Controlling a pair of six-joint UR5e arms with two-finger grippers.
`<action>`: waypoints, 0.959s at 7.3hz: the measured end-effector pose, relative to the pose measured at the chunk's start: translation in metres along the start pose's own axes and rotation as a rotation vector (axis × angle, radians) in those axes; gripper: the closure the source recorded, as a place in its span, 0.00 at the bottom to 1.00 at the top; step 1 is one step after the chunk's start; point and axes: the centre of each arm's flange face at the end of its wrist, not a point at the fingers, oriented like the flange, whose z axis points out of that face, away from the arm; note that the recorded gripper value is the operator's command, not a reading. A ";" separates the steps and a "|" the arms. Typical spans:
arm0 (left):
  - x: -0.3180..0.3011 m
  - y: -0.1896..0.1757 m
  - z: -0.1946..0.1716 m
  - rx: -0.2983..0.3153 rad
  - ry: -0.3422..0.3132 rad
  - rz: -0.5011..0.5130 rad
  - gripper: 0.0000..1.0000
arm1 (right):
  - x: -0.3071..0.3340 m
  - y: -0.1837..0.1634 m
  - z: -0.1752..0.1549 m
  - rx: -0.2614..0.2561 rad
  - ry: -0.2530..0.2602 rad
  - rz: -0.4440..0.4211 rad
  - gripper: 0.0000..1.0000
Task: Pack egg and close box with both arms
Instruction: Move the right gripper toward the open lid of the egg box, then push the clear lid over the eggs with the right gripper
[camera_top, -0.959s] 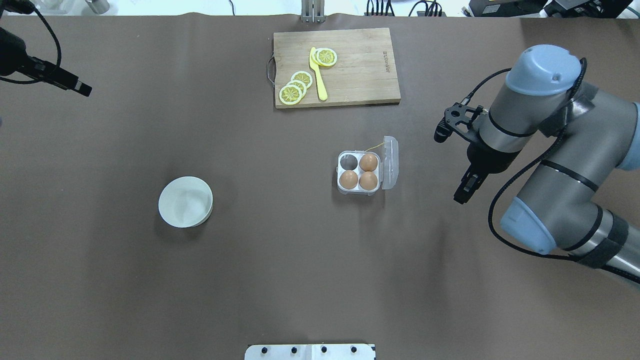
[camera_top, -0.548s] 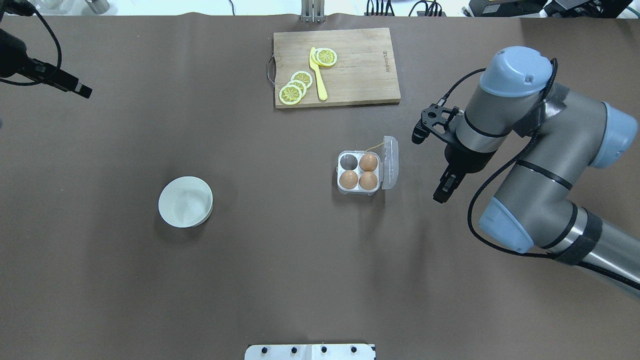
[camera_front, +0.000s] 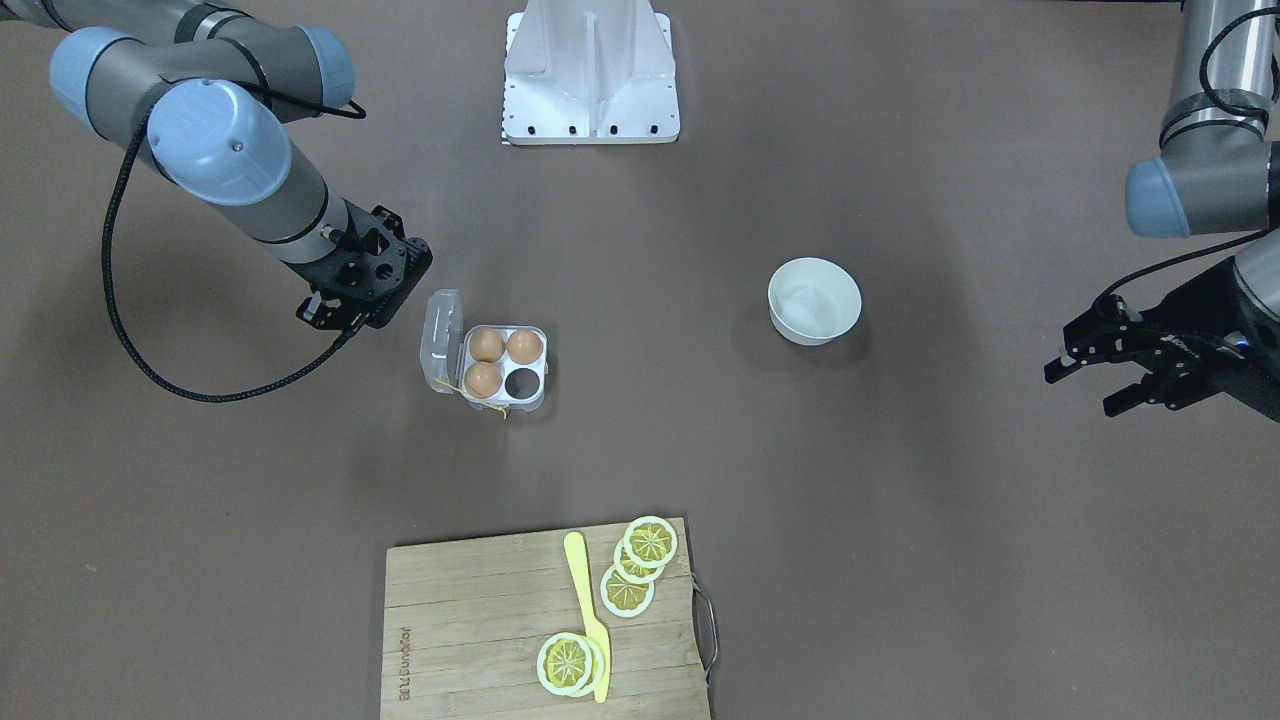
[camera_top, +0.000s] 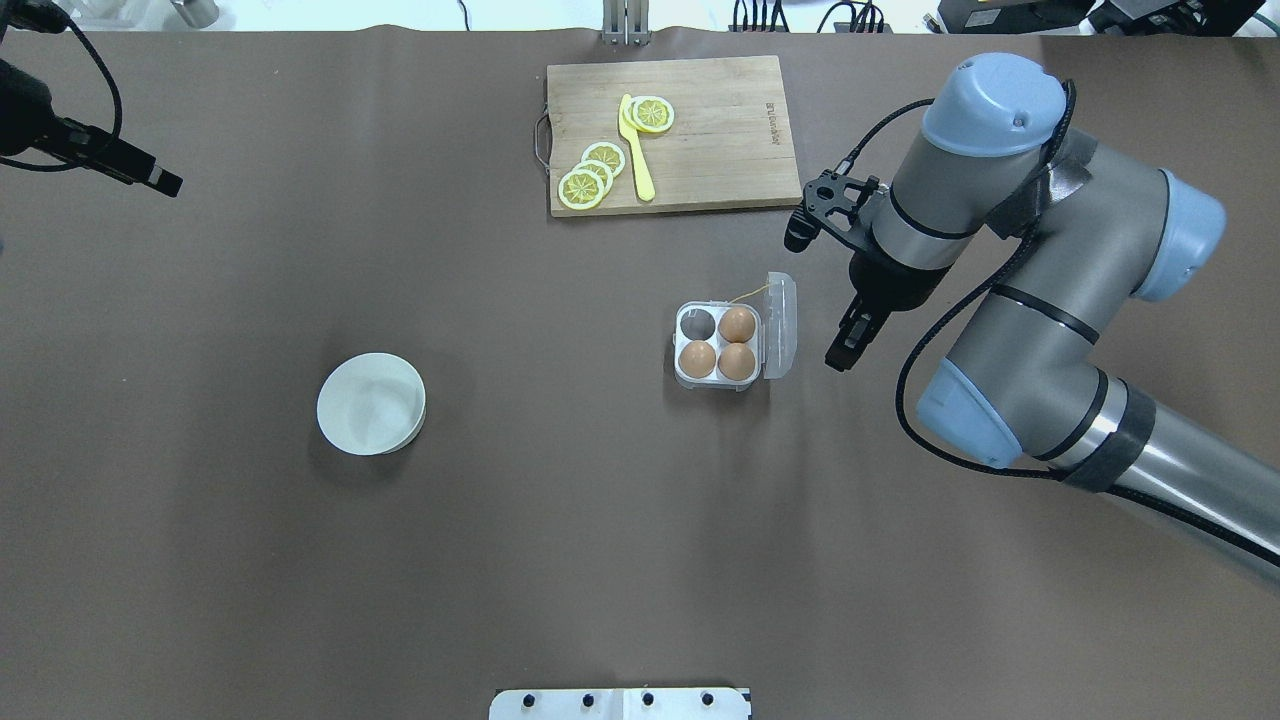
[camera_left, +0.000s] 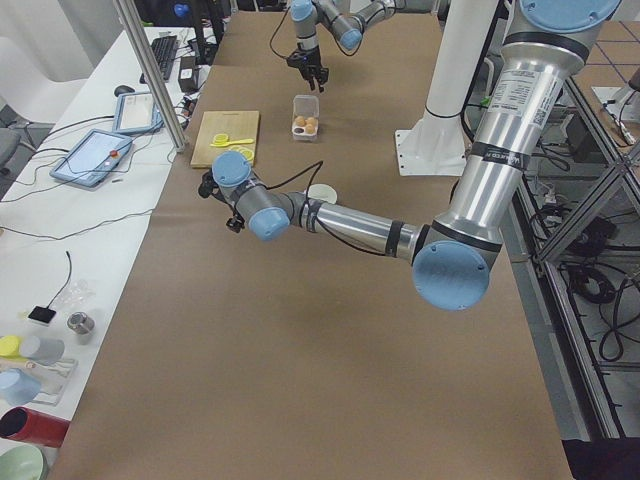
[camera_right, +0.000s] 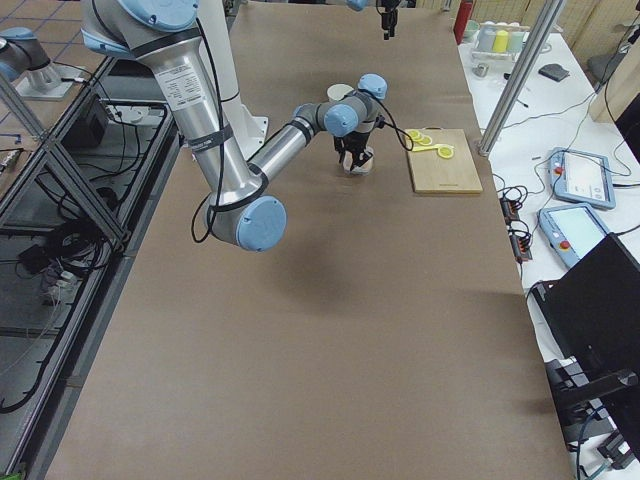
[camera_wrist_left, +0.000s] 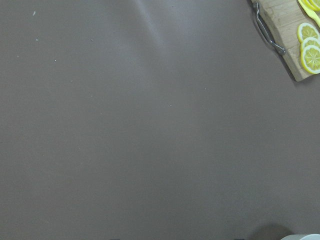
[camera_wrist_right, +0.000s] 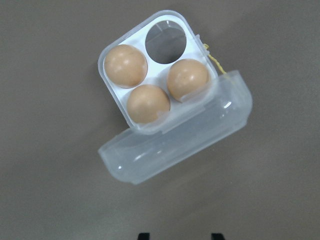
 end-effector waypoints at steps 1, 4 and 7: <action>0.000 0.000 0.000 0.000 0.000 0.000 0.19 | 0.003 -0.009 0.003 0.010 0.001 -0.007 0.59; -0.001 0.000 0.000 0.000 0.000 -0.003 0.20 | -0.002 -0.025 0.000 0.028 -0.002 -0.022 0.59; -0.001 0.000 -0.004 0.001 0.007 -0.003 0.20 | -0.016 -0.043 -0.012 0.054 -0.009 -0.047 0.56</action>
